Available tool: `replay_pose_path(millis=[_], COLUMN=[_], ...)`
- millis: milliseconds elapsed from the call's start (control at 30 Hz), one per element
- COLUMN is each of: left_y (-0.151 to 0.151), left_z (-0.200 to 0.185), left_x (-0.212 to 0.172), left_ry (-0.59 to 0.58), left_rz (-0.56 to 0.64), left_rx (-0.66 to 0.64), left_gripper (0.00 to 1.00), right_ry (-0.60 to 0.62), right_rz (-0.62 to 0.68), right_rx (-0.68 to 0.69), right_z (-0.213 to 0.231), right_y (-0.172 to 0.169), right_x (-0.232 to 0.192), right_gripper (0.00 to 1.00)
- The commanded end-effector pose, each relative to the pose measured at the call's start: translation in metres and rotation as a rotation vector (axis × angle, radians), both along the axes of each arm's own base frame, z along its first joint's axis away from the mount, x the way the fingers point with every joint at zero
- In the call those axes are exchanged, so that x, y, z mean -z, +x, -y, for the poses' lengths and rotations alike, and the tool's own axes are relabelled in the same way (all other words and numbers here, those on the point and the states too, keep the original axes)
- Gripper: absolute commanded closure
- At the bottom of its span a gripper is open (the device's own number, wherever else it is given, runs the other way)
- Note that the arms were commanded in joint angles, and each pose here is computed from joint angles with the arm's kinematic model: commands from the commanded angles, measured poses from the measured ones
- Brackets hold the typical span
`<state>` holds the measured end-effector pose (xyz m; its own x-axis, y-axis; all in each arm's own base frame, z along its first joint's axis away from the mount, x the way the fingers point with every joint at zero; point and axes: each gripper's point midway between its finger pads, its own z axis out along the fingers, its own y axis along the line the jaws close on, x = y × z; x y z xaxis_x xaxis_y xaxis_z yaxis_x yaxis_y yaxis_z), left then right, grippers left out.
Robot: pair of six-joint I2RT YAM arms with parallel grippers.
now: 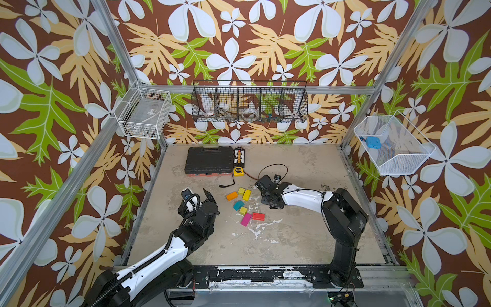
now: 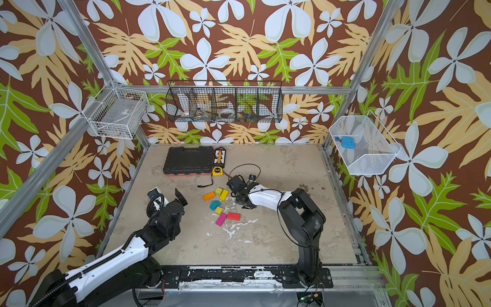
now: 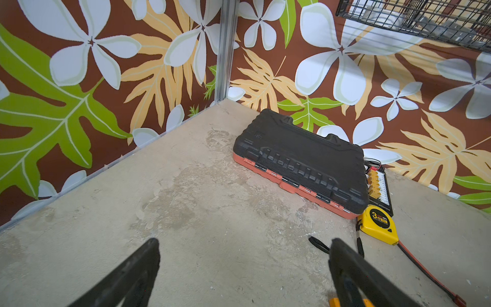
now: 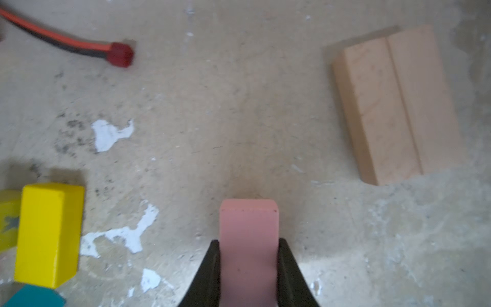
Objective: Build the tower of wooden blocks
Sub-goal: 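Lower the right gripper over the pink block while left arm hovers, then close the right gripper on the pink block and lift it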
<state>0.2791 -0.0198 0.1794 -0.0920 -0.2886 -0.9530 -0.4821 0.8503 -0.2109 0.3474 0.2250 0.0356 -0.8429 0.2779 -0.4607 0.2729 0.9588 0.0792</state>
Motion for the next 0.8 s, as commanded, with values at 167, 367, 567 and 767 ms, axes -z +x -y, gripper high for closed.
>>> replay_pose_path(millis=[167,367,567,767], left_y=[0.001,0.001,0.001,0.001], left_z=[0.000,-0.001,-0.001,-0.001], left_x=[-0.004,-0.004,-0.004,-0.004], left_ry=[-0.007,-0.002,-0.008,-0.009], left_rz=[0.019,0.019,0.022,0.020], left_rx=[-0.005,-0.014,-0.012,-0.011], left_gripper=[0.00,0.00,0.00,0.00], right_ry=[0.034,0.058,0.187,0.200], right_rz=[0.002,0.000,-0.030,-0.011], right_rx=[0.012,-0.031,-0.121,-0.213], right_z=[-0.003,-0.002,-0.020,-0.046], right_y=[0.007,-0.004,-0.022,-0.021], right_x=[0.005,0.001,0.009,0.002], right_gripper=[0.66,0.43,0.46,0.52])
